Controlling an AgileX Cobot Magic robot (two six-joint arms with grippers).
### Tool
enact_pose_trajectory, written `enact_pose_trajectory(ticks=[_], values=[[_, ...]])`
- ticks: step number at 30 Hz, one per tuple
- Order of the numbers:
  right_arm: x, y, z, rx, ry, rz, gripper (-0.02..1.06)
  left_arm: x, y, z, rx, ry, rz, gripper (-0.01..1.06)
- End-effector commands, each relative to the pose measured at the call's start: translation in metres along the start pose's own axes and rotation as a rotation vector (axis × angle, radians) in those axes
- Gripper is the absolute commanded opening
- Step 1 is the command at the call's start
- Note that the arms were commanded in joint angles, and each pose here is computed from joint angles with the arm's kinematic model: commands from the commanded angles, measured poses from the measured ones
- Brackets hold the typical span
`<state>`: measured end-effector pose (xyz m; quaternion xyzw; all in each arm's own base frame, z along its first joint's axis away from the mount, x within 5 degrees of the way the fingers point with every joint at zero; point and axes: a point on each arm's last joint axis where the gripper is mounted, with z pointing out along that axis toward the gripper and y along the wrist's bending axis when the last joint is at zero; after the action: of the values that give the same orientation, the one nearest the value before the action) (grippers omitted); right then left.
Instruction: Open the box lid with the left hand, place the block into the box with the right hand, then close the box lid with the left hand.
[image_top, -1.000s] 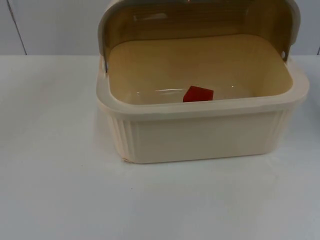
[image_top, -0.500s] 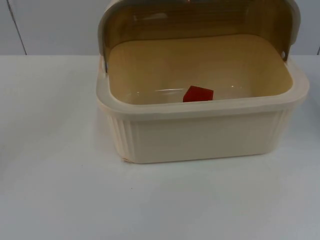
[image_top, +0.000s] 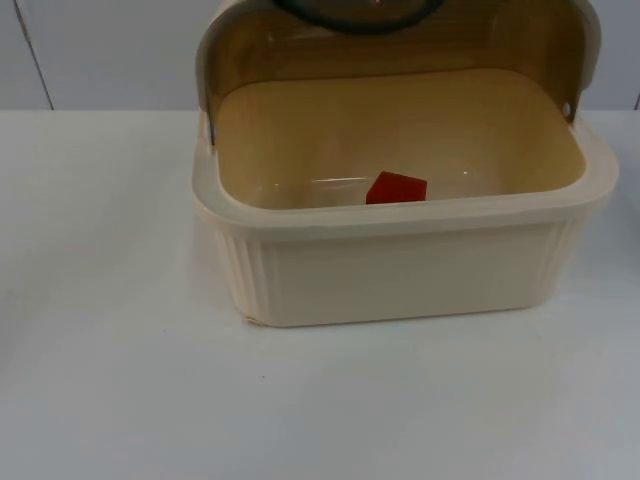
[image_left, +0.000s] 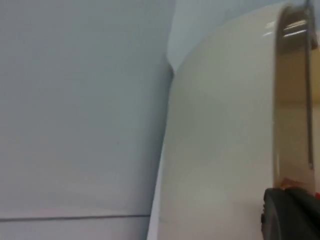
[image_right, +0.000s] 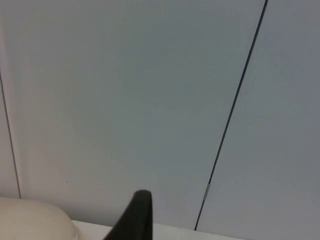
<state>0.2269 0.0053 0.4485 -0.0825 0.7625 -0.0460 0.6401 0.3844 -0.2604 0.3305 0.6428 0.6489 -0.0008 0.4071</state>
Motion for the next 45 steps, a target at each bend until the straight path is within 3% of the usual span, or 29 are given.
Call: enact_pose_trajectory(ticks=[1,4,14,26,35,45], values=[[-0.004,-0.002,-0.003,0.014,-0.027,-0.013,0.93,-0.002,-0.003,0.005,0.023,-0.021,0.024,0.00],[-0.004,-0.002,-0.003,0.014,-0.027,-0.013,0.93,0.005,-0.002,0.016,0.036,-0.022,0.012,0.00],[-0.004,-0.002,-0.003,0.014,-0.029,-0.013,0.93,0.014,0.008,0.024,-0.035,-0.040,-0.037,0.00],[-0.005,-0.002,-0.003,0.016,-0.037,-0.013,0.93,0.029,-0.008,0.029,0.152,0.078,-0.077,0.00],[-0.006,-0.003,-0.005,0.017,-0.042,-0.008,0.93,0.021,-0.016,0.031,0.154,0.112,-0.073,0.00],[-0.013,-0.004,-0.022,0.033,-0.085,-0.027,0.93,0.005,-0.034,0.040,0.093,0.110,-0.002,0.00]])
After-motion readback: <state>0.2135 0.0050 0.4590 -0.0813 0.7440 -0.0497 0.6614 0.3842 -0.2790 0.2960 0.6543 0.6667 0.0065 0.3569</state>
